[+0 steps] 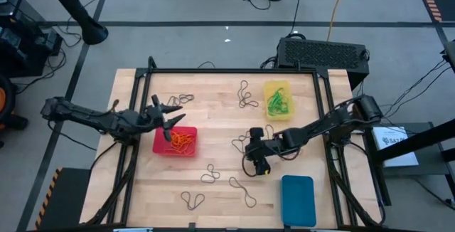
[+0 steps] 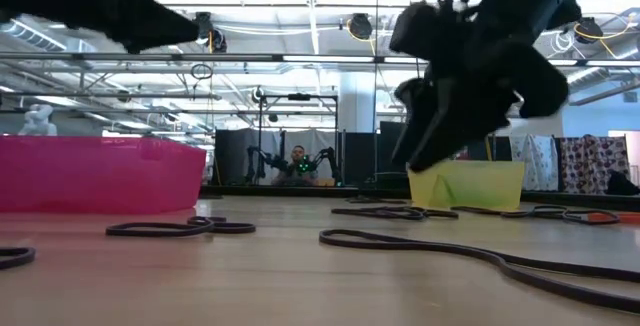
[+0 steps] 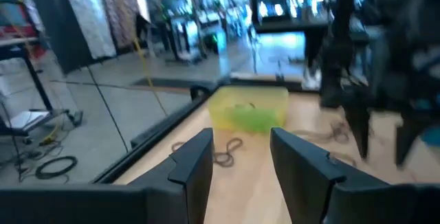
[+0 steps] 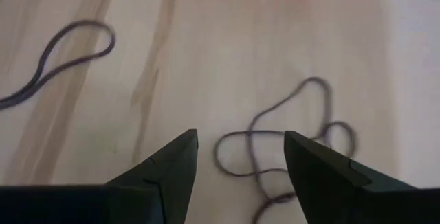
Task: Sort rubber bands into baskets
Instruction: Put the violet rubber band into the blue bin
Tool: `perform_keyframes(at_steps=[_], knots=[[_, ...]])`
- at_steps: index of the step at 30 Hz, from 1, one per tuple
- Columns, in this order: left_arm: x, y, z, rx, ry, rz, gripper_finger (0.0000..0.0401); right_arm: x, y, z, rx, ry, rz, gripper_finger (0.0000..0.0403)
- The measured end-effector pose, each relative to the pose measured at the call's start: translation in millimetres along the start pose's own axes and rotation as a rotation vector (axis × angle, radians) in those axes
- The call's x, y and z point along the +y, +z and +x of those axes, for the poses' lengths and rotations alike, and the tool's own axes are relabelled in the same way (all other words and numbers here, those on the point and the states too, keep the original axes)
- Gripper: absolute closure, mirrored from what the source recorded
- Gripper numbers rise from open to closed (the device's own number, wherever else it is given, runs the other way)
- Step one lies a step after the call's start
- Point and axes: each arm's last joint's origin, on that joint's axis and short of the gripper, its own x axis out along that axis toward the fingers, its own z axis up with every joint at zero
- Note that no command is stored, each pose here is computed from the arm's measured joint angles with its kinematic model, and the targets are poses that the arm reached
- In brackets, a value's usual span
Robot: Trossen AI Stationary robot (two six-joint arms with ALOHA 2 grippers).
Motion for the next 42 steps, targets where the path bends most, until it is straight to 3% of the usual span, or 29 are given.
perform_keyframes(at_steps=[7,11,18,22,27,31,38,42], knots=[[3,-43,-5,-0.068,0.112,-0.102,0.0247,-3,-10,27,0.058,0.002,-0.080,0.0193],[4,-48,-6,-0.068,0.113,-0.089,0.0247,-11,-13,35,0.078,0.024,-0.094,0.0193],[4,-45,-6,-0.084,0.104,-0.069,0.0247,-43,-19,42,0.142,0.163,0.193,0.0203],[2,-46,-6,-0.076,0.065,-0.041,0.0247,-56,-24,40,0.188,0.162,0.271,0.0258],[1,-46,-6,-0.079,0.034,-0.039,0.0247,-58,-22,39,0.188,0.166,0.227,0.0381],[1,-46,-6,-0.079,0.032,-0.038,0.0247,-53,-12,37,0.177,0.167,0.189,0.0391],[1,-48,-5,-0.059,0.030,-0.023,0.0247,-51,31,28,-0.026,0.098,0.052,0.0401],[1,-48,-5,-0.059,0.031,-0.023,0.0247,-55,61,22,-0.275,0.049,-0.030,0.0402]])
